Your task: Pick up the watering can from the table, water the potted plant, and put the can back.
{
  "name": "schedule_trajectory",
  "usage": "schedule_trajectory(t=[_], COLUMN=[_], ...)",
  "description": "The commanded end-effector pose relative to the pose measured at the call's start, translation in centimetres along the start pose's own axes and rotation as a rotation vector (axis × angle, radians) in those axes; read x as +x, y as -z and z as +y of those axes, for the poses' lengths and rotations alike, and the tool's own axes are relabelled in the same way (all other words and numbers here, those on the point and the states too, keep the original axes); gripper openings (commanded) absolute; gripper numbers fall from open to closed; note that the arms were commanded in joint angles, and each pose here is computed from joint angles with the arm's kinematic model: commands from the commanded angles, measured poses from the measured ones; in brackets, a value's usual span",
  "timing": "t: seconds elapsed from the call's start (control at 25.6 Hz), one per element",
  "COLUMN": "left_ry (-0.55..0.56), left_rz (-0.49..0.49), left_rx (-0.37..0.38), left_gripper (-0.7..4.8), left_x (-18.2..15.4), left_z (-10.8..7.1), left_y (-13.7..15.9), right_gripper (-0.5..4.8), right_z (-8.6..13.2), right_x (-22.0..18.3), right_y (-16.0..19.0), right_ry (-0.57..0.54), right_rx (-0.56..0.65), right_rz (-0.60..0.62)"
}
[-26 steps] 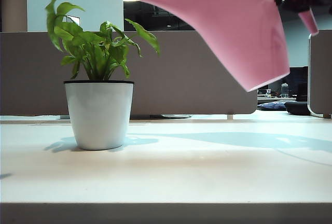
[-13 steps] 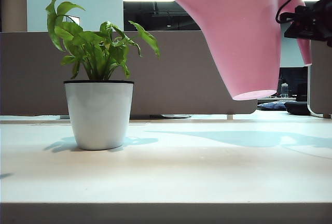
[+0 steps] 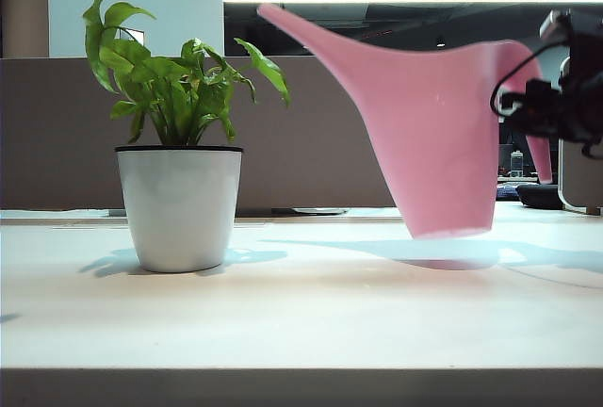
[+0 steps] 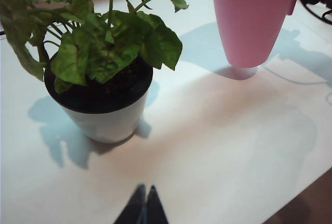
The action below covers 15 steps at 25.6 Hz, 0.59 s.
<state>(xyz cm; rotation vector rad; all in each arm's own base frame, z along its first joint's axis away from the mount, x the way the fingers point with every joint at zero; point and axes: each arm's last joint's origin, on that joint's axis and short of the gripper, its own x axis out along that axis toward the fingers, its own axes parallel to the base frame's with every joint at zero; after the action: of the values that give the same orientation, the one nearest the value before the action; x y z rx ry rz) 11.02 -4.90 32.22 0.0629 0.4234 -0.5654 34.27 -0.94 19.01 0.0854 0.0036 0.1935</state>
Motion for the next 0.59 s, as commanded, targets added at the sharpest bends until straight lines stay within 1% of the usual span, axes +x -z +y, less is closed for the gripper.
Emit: schedule_trajectory(t=[0.04, 0.2, 0.39, 0.59], left_ry=[-0.003, -0.004, -0.004, -0.004], left_rz=[-0.013, -0.013, -0.013, -0.002], left_rx=[0.006, 0.030, 0.030, 0.028], left_gripper=[-0.05, -0.05, -0.05, -0.05], left_x=[-0.1, -0.1, -0.1, 0.1], left_z=[0.0, 0.0, 0.0, 0.0], left_y=[-0.2, -0.2, -0.2, 0.1], right_gripper=[0.53, 0.52, 0.52, 0.53], right_z=[0.1, -0.1, -0.5, -0.5], right_x=[0.2, 0.6, 1.2, 1.2], right_y=[-1.1, 0.1, 2.5, 3.3], right_ry=[-0.011, -0.011, -0.007, -0.007], right_rx=[-0.011, -0.013, -0.004, -0.004], right_rz=[-0.135, -0.130, -0.092, -0.067])
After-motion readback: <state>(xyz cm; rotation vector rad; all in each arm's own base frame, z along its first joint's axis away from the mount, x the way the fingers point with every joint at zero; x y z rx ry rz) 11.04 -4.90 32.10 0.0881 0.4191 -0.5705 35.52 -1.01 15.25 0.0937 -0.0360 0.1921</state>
